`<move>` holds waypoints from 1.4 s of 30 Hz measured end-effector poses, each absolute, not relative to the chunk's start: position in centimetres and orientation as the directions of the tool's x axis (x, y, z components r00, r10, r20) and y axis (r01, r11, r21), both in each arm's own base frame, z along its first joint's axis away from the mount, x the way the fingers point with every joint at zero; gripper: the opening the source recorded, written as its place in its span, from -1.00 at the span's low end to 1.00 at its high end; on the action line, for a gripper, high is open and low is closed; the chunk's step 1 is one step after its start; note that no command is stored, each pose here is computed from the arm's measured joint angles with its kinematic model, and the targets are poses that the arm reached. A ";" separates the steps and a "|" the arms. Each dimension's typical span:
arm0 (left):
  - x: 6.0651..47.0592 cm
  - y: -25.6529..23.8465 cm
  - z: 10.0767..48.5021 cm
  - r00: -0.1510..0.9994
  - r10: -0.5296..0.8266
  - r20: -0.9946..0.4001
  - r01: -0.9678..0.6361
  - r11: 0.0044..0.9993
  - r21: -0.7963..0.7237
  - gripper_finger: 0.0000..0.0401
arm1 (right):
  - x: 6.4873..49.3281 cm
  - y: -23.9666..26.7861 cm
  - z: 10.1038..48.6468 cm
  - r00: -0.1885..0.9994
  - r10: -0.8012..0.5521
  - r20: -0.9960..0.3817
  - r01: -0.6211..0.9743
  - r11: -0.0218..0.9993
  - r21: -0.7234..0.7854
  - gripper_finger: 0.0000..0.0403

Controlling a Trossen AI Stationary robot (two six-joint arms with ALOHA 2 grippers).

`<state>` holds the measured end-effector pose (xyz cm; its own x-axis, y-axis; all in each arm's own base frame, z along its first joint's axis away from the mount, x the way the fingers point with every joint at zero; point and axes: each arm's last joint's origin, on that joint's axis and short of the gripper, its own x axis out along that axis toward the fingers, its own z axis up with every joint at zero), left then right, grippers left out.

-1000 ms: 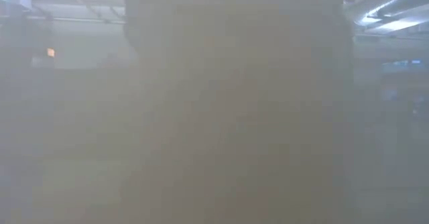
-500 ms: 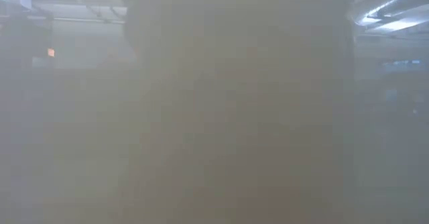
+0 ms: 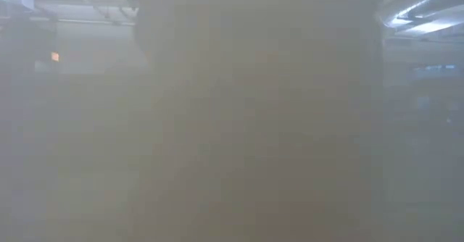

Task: Sort cables into bins
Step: Put the brown HDMI cable into the gray bin

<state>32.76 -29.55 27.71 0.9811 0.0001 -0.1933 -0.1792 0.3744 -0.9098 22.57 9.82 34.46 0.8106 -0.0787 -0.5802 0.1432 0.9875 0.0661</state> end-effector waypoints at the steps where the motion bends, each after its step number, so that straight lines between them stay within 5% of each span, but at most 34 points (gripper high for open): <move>1: 32.8 -29.5 27.7 0.981 0.000 -0.194 -0.180 0.370 -0.911 -0.95 | 22.6 9.8 34.5 0.811 -0.079 -0.580 0.143 0.987 0.066 -0.46; 15: 36.4 -29.8 22.4 0.982 -0.037 -0.187 -0.163 0.350 -0.923 -0.95 | 22.5 10.0 34.5 0.812 -0.071 -0.579 0.134 0.989 0.066 -0.46; 34: 36.4 -29.5 21.6 0.961 -0.062 -0.268 -0.228 0.367 -0.902 -0.95 | 21.6 10.0 35.4 0.835 -0.021 -0.550 0.095 0.990 0.107 -0.46; 42: 36.2 -29.4 21.3 0.958 -0.024 -0.284 -0.258 0.353 -0.899 -0.58 | 21.6 10.1 35.7 0.851 -0.011 -0.525 0.089 0.988 0.124 -0.46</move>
<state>36.23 -29.44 21.34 0.9584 -0.0236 -0.2844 -0.2582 0.3526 -0.8994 21.63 10.11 35.69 0.8509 -0.0106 -0.5252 0.0889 0.9883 0.1241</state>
